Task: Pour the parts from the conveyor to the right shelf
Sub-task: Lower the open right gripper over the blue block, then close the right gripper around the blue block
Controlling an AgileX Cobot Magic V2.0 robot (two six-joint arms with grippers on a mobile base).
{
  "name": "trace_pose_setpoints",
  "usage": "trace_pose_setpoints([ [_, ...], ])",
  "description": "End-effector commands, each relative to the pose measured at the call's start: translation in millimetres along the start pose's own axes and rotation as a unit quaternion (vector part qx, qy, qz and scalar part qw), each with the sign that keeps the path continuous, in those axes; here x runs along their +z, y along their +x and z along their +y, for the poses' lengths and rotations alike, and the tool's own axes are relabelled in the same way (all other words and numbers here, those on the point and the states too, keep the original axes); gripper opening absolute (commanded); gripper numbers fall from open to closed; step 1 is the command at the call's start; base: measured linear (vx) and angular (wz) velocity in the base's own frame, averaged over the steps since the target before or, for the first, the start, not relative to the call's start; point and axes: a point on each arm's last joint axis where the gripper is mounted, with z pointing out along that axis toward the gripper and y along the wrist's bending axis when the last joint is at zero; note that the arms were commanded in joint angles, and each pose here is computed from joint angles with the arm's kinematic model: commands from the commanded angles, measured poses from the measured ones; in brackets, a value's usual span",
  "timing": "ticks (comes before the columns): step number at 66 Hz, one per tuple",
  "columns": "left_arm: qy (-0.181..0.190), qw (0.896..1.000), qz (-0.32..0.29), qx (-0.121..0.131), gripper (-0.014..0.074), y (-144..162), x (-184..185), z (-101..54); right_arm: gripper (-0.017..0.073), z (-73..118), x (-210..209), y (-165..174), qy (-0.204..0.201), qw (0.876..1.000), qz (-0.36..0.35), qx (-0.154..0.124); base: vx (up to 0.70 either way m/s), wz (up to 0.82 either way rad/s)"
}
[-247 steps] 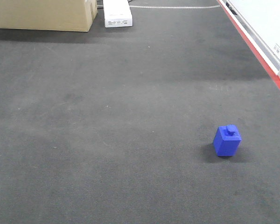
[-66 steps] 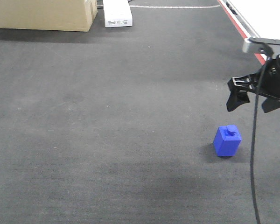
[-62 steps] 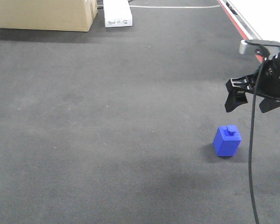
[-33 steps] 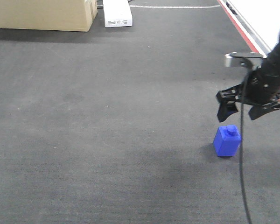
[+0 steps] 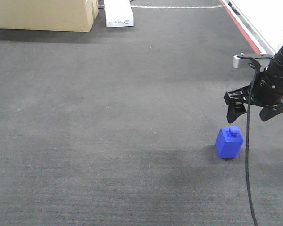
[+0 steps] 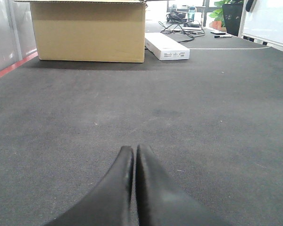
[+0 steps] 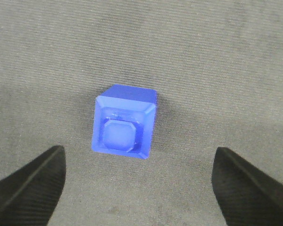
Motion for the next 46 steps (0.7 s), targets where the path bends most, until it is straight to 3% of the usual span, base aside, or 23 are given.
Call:
trace_pose_setpoints([
  [1, 0.0, 0.999, -0.041, -0.008, -0.0006, -12.9, 0.1, -0.2, 0.0595, 5.0, -24.4, 0.6, -0.015, 0.999, -0.033, -0.007, 0.0, 0.0],
  [13, 0.0, 0.999, -0.041, -0.008, -0.0006, -12.9, 0.1, -0.2, 0.0595, 4.4, -19.4, -1.4, -0.016, 0.999, -0.03, -0.009, 0.0, 0.0],
  [46, 0.0, 0.999, -0.041, -0.008, -0.0006, -12.9, 0.1, -0.2, 0.0595, -4.3, 46.0, -14.8, -0.03, 0.999, 0.043, 0.004, 0.0, 0.0],
])
